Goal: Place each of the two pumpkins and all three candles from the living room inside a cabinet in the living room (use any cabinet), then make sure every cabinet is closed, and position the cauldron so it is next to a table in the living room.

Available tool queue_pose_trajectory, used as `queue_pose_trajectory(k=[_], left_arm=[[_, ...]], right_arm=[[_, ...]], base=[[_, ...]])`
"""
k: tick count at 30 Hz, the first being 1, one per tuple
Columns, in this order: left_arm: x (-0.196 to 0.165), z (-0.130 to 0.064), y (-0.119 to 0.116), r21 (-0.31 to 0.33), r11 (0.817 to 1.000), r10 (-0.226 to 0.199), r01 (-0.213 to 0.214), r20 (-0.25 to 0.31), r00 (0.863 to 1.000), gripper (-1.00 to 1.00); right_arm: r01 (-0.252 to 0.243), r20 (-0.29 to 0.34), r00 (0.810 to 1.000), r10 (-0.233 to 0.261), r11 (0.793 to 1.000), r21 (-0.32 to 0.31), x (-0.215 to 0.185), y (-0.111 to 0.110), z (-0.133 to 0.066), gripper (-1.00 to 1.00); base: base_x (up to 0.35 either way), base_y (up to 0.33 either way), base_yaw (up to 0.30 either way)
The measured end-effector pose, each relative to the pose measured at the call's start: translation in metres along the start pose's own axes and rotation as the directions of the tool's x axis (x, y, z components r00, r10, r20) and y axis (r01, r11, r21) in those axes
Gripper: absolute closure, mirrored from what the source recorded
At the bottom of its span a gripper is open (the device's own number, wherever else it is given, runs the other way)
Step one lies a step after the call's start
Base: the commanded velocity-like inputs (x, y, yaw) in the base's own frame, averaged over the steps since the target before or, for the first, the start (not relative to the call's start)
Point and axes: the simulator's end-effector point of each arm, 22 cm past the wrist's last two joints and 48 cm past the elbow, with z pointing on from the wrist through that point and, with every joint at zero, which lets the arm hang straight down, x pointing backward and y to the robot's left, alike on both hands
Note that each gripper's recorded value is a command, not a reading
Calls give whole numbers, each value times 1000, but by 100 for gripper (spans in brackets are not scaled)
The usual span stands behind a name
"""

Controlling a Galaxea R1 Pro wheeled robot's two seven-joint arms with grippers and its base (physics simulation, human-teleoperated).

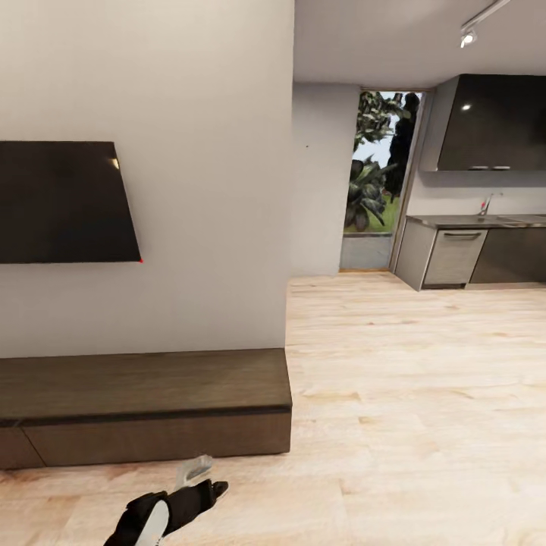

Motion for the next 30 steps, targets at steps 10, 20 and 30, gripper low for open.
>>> queue_pose_trajectory(k=[10,20,30], left_arm=[[-95,-48,-81,205,979,-32,10,104,994,-100],[-157,-74,-59,331,914,-290,236,124,949,-100],[-162,-72,27,322,805,-557,498,121,822,-100]], right_arm=[[-5,195,981,4,1000,5,-105,-2,-1,-100],[-12,268,963,8,1000,13,-140,-2,-7,-100],[-20,287,958,4,998,52,-146,-9,-9,-100]], base=[[0,0,0],[0,0,0],[0,0,0]])
